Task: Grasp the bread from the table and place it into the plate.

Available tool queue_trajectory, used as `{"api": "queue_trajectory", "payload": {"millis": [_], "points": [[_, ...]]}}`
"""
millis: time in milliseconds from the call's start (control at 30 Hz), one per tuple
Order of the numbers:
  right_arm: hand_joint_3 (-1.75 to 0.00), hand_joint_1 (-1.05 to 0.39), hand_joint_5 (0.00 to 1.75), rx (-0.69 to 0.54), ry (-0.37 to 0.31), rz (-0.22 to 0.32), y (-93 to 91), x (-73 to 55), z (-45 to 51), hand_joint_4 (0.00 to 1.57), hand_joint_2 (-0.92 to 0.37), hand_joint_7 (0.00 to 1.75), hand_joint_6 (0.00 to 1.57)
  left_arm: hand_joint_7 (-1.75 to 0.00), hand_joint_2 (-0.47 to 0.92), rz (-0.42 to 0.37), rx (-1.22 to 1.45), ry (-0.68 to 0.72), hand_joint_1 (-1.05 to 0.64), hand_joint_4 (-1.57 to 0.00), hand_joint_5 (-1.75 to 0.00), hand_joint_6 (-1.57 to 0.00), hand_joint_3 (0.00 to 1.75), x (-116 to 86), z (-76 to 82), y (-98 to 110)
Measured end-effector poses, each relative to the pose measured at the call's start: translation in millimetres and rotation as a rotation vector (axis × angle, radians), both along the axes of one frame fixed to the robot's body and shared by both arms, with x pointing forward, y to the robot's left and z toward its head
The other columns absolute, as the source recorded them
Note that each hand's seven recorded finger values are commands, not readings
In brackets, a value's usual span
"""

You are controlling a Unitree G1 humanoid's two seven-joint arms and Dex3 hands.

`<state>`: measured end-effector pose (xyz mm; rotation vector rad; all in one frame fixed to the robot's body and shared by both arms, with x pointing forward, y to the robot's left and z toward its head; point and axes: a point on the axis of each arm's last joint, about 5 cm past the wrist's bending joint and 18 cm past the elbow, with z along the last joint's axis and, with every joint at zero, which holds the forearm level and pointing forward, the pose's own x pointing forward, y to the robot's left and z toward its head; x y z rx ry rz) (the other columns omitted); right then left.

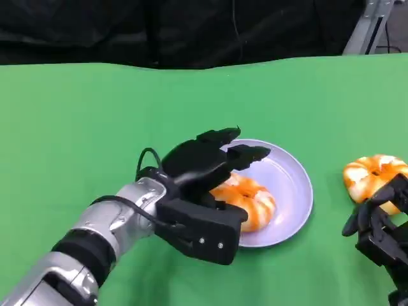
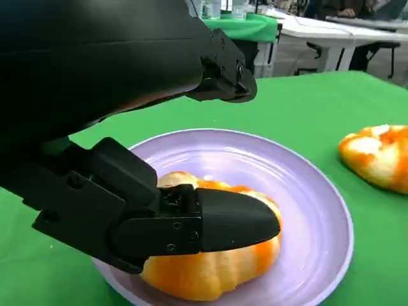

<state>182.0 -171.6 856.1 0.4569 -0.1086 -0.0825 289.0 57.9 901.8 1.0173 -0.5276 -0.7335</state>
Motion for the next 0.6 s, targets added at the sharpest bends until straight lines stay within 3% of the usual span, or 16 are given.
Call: {"api": "queue_trajectory", "payload": {"millis": [33, 100, 133, 167, 200, 233, 300, 367, 400, 433, 467, 500, 567, 600], "points": [[-1.27, -0.06, 1.75, 0.000, 0.001, -0.001, 0.0, -0.1, 0.0, 0.88, -0.52, 1.60, 0.75, -0.03, 0.92, 0.006, -0.044, 0.020, -0.85, -0.09, -0.04, -0.32, 0.48, -1.1, -0.1, 2.3], [-1.27, -0.06, 1.75, 0.000, 0.002, -0.002, 0.3, 0.0, 0.1, 0.88, -0.52, 1.60, 0.75, -0.03, 0.92, 0.014, -0.125, 0.051, -0.78, -0.12, -0.04, -0.34, 0.45, -3.2, 1.2, 7.8], [-1.27, -0.06, 1.75, 0.001, 0.002, -0.003, 0.3, 0.0, 0.3, 0.88, -0.52, 1.60, 0.75, -0.06, 0.92, 0.017, -0.154, 0.060, -0.44, -0.26, -0.11, -0.42, 0.44, -3.6, 2.4, 10.5], [-1.27, -0.06, 1.75, 0.001, 0.001, -0.002, 0.6, 0.3, 0.5, 0.88, -0.52, 1.61, 0.75, -0.07, 0.92, 0.025, -0.189, 0.079, -0.30, -0.33, -0.13, -0.46, 0.44, -4.2, 3.1, 14.2], [-1.27, -0.06, 1.75, 0.002, 0.001, -0.001, 0.8, 0.3, 0.5, 0.88, -0.52, 1.61, 0.75, -0.08, 0.92, 0.029, -0.247, 0.107, -0.23, -0.37, -0.15, -0.48, 0.44, -5.9, 3.3, 18.6], [-1.28, -0.07, 1.75, 0.002, 0.001, -0.002, 0.7, 0.2, 0.5, 0.88, -0.52, 1.62, 0.75, -0.09, 0.92, 0.033, -0.307, 0.134, -0.12, -0.52, -0.18, -0.57, 0.44, -8.1, 2.8, 23.3], [-1.29, -0.07, 1.75, 0.001, 0.001, -0.002, 0.7, 0.3, 0.5, 0.88, -0.51, 1.62, 0.75, -0.09, 0.92, 0.044, -0.434, 0.208, -0.06, -0.60, -0.19, -0.61, 0.44, -12.4, 0.8, 33.6], [-1.29, -0.07, 1.75, 0.001, 0.001, -0.002, 0.7, 0.2, 0.5, 0.88, -0.51, 1.63, 0.74, -0.10, 0.72, 0.053, -0.534, 0.281, -0.06, -0.83, -0.28, -0.80, 0.77, -16.8, -3.5, 42.4], [-1.29, -0.07, 1.75, 0.001, 0.001, -0.002, 0.7, 0.2, 0.5, 0.88, -0.51, 1.63, 0.74, -0.18, 0.63, 0.055, -0.585, 0.317, -0.04, -0.94, -0.59, -1.00, 1.03, -19.5, -6.0, 46.3], [-1.29, -0.07, 1.75, 0.001, 0.001, 0.000, 0.9, 0.3, 0.6, 0.87, -0.51, 1.62, 0.74, -0.23, 0.60, 0.051, -0.643, 0.360, -0.04, -0.95, -0.77, -1.09, 1.11, -22.3, -8.0, 51.0], [-1.29, -0.07, 1.75, 0.002, 0.002, 0.000, 0.9, 0.3, 0.5, 0.87, -0.51, 1.62, 0.74, -0.37, 0.60, 0.044, -0.697, 0.403, -0.04, -0.95, -0.98, -1.14, 1.13, -25.1, -9.7, 55.2], [-1.29, -0.07, 1.75, 0.002, 0.002, 0.000, 0.9, 0.2, 0.5, 0.87, -0.51, 1.62, 0.74, -0.46, 0.60, 0.035, -0.749, 0.451, -0.04, -0.95, -1.05, -1.13, 1.14, -27.9, -11.2, 59.6], [-1.29, -0.07, 1.75, 0.002, 0.004, 0.001, 0.8, 0.2, 0.4, 0.87, -0.51, 1.63, 0.74, -1.11, 0.51, 0.027, -0.812, 0.532, -0.04, -0.93, -1.47, -1.02, 1.29, -33.1, -14.3, 66.9], [-1.29, -0.07, 1.75, 0.003, 0.005, 0.001, 0.7, 0.1, 0.3, 0.88, -0.51, 1.63, 0.74, -1.27, 0.49, 0.024, -0.840, 0.557, -0.05, -0.91, -1.57, -0.96, 1.32, -36.8, -15.2, 70.8]]}}
